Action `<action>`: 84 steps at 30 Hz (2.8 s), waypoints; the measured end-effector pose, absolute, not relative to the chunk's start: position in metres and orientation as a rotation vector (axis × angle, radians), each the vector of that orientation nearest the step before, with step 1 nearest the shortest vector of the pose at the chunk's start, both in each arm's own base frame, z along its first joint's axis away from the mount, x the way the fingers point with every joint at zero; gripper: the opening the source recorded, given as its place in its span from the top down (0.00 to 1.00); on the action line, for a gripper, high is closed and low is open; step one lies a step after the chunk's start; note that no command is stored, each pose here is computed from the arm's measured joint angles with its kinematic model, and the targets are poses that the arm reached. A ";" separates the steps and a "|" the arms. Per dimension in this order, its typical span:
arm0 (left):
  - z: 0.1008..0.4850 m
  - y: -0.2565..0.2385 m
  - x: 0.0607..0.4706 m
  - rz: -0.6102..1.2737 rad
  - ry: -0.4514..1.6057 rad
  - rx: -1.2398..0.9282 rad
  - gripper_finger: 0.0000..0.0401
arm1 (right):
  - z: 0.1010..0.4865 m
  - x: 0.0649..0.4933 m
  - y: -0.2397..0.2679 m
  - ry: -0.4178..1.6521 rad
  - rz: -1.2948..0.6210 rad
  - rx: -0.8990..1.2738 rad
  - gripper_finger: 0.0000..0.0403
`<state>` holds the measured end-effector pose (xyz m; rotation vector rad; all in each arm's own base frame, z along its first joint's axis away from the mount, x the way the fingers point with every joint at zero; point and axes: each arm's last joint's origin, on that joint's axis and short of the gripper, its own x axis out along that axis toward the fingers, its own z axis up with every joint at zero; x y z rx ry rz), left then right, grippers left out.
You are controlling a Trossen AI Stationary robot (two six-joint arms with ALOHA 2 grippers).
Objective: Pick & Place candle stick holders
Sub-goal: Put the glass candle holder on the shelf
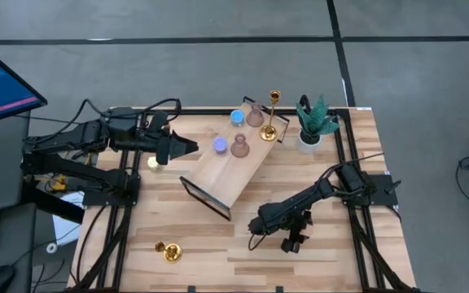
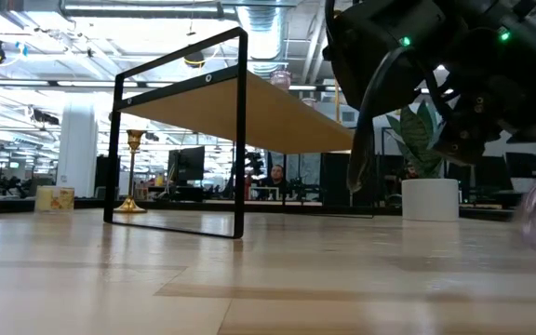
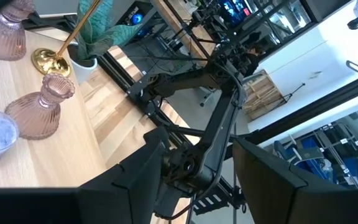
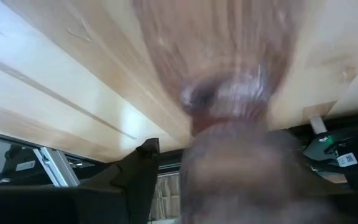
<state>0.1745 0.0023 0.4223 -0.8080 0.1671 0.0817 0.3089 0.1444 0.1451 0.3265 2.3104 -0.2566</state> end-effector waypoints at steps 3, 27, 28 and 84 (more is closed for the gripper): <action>0.422 0.002 0.174 0.081 0.167 -0.808 0.50 | 0.146 0.311 0.142 2.302 -0.235 0.324 0.49; 0.424 0.002 0.175 0.071 0.154 -0.792 0.50 | 0.298 0.198 0.173 0.986 -0.625 0.521 0.38; 0.424 0.002 0.175 0.071 0.154 -0.792 0.50 | 0.289 0.196 0.178 0.963 -0.630 0.530 0.38; 0.425 0.003 0.175 0.098 0.127 -0.788 0.50 | 0.126 0.186 0.196 0.502 -0.814 0.501 0.75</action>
